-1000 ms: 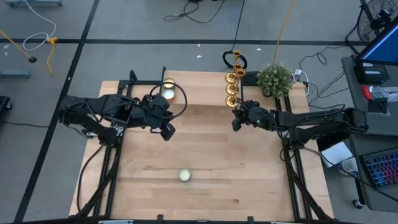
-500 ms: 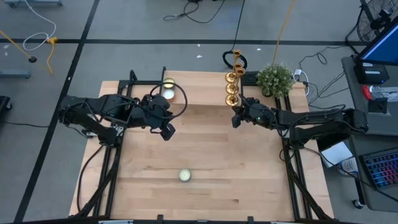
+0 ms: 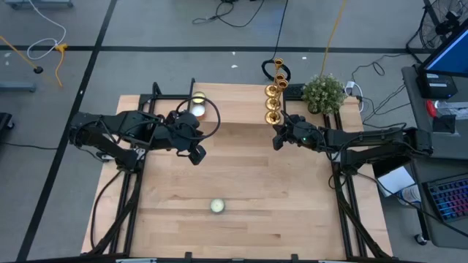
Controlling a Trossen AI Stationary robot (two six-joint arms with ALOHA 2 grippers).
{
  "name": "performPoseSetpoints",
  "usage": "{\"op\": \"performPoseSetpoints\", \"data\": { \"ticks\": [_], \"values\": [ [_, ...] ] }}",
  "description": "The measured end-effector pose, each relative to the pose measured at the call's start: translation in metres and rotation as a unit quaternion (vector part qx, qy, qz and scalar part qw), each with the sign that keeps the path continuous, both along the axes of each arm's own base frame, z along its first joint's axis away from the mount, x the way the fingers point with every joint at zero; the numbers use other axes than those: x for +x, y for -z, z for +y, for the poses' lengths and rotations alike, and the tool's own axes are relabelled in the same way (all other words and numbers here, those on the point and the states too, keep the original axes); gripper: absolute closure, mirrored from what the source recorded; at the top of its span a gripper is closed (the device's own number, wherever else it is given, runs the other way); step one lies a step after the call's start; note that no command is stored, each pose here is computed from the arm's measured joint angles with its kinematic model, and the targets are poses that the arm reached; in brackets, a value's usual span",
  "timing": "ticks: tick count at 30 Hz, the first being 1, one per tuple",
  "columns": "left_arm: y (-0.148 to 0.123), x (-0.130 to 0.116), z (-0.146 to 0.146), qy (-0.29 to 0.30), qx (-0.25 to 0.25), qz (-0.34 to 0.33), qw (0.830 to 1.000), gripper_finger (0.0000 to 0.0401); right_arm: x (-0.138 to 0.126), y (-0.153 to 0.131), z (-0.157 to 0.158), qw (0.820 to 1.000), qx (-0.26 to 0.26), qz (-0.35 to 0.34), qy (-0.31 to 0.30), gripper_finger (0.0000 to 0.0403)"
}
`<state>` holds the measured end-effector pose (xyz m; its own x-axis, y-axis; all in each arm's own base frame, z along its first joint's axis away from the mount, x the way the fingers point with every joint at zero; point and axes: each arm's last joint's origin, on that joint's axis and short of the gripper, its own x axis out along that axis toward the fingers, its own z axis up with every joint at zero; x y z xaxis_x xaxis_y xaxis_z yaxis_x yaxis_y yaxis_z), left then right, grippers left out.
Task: Pick & Place candle stick holders
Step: Put the candle holder aligned with the other candle holder on the shelf, then put the light blue scented candle aligned with the black scented candle on the shelf
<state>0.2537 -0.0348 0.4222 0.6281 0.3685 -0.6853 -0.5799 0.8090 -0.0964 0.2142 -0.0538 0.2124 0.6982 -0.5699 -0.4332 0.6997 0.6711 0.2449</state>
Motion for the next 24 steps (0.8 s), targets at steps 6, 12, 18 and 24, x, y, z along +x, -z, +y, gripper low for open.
{"op": "performPoseSetpoints", "data": {
  "ticks": [6, 12, 18, 24],
  "values": [
    [0.0, 0.0, 0.0, 0.001, 0.0, 0.0, 1.0, 0.0327, 0.001, 0.0, 0.004, 1.0, 0.004, -0.003, -0.008, 0.0403],
    [0.0, 0.0, 0.0, 0.004, 0.002, 0.003, 1.0, 0.0327, 0.003, -0.002, 0.011, 0.999, 0.029, -0.028, -0.025, 0.0403],
    [0.0, 0.001, 0.008, -0.011, 0.002, 0.003, 1.0, 0.0327, 0.016, -0.03, 0.026, 0.99, 0.053, -0.075, -0.103, 0.0403],
    [-0.005, -0.001, 0.027, -0.049, -0.006, -0.018, 0.999, 0.0327, 0.028, -0.084, 0.034, 0.969, 0.056, -0.148, -0.192, 0.0403]
  ]
}}
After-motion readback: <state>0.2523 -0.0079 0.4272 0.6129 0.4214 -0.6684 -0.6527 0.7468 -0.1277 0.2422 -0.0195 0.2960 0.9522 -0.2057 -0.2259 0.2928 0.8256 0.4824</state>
